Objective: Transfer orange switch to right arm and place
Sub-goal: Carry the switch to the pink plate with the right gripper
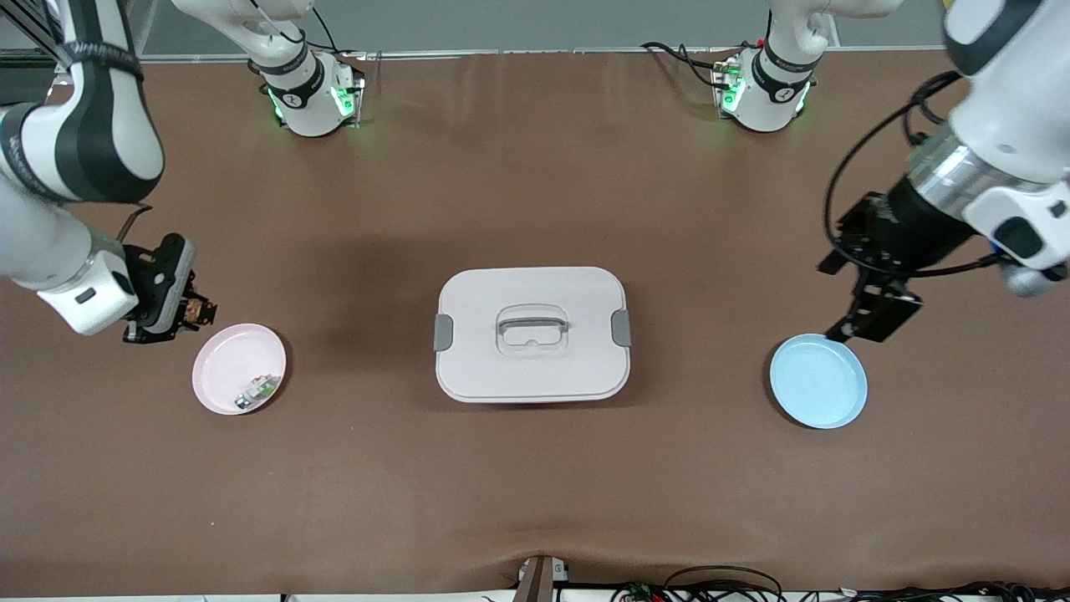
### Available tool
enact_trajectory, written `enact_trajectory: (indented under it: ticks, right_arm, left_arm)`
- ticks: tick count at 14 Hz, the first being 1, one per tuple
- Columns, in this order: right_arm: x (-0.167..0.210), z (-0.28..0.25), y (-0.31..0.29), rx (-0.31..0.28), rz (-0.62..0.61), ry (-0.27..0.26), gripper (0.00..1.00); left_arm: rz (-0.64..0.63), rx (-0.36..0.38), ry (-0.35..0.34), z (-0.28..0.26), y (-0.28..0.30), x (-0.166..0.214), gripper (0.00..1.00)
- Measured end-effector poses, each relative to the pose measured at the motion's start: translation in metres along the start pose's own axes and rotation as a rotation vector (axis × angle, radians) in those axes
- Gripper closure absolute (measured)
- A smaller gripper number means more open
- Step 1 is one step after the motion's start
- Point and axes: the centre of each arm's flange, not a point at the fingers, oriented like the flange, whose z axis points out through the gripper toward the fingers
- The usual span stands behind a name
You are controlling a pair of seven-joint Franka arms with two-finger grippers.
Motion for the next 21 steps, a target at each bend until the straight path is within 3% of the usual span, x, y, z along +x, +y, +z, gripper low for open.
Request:
enact_trajectory:
  ticks: [5,10,13,16,18,21]
  right_arm:
    - [-0.04,0.064,0.005,-0.025,-0.037,-0.049,0.58]
    - [-0.062,0.113,0.0,-0.017,0.003,-0.049,0.58]
    - [-0.064,0.143,-0.011,-0.046,0.025,-0.049,0.58]
    - [-0.062,0.157,-0.013,-0.086,0.006,-0.09,0.58]
    - [-0.059,0.168,-0.012,-0.107,-0.002,-0.13,0.58]
    - [-0.057,0.187,-0.011,-0.128,-0.005,-0.139,0.58]
  left_arm:
    - [0.226,0.085,-0.02,-0.02,-0.03,0.107,0.0]
    - [0.493,0.13,-0.046,-0.02,-0.06,0.176,0.0]
    - [0.745,0.199,-0.071,0.005,-0.072,0.185,0.0]
    - [1.049,0.215,-0.115,0.021,-0.076,0.183,0.0]
    - [1.134,0.215,-0.13,0.026,-0.078,0.18,0.0]
    - [1.179,0.206,-0.13,0.023,-0.075,0.164,0.0]
